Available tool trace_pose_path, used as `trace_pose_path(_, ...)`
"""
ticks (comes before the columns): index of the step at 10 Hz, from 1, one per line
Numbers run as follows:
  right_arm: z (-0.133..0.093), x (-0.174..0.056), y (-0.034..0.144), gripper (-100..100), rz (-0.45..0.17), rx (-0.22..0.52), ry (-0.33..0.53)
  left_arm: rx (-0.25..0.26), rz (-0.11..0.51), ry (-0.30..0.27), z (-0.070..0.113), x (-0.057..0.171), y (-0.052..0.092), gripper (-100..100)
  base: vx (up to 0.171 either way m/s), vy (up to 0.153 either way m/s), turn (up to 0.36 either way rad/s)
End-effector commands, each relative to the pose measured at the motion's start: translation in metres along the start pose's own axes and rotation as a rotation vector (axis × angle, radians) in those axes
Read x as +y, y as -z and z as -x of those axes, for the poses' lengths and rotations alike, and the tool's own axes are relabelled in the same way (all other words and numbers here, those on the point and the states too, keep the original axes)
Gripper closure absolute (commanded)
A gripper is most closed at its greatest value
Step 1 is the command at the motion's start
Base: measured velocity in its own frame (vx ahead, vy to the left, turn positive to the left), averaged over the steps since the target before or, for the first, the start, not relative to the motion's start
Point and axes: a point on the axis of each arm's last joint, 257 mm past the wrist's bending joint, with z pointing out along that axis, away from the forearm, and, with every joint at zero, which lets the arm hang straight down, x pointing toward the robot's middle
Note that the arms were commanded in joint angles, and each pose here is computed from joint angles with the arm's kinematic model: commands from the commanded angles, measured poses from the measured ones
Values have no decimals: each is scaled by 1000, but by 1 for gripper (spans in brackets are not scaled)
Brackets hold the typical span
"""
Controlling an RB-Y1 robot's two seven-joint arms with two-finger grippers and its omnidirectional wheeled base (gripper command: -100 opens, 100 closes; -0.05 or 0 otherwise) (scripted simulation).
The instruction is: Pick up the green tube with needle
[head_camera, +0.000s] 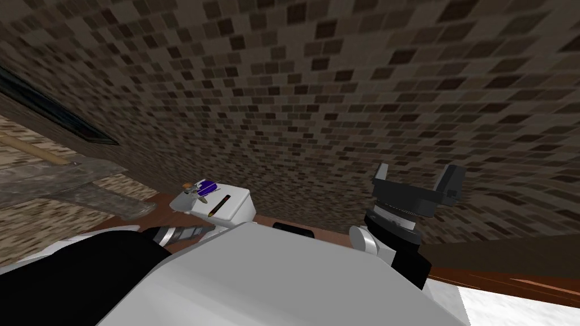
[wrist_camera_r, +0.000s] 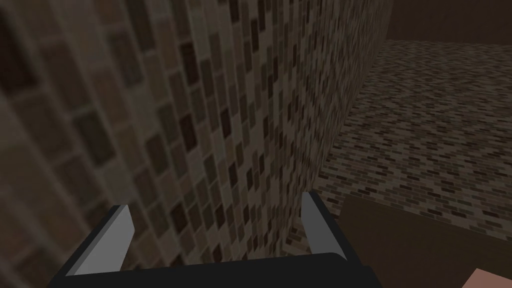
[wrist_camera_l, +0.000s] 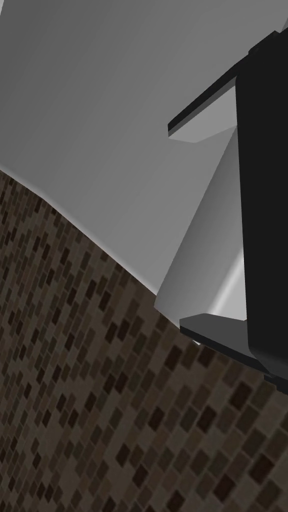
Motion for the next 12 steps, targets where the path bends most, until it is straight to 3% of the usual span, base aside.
trace_pose_path(1,0,0,0,0,0,0,0,34,70,-20,4,23,24,-100,33,-106,-270)
trace_pose_path(2,0,0,0,0,0,0,0,34,79,-21,5,26,27,-100,38,-70,-90)
trace_pose_path(4,0,0,0,0,0,0,0,69,163,-43,13,51,58,-100,56,-94,-158)
trace_pose_path(5,0,0,0,0,0,0,0,70,167,-48,15,52,60,-100,30,-64,-43)
trace_pose_path(7,0,0,0,0,0,0,0,97,236,-69,24,70,87,-100,23,-70,-137)
trace_pose_path(8,0,0,0,0,0,0,0,97,236,-69,24,70,87,-100,24,-40,-39)
trace_pose_path(11,0,0,0,0,0,0,0,120,294,-87,33,83,112,-100,26,-28,-98)
trace_pose_path(12,0,0,0,0,0,0,0,121,281,-80,29,81,107,-100,14,-8,-13)
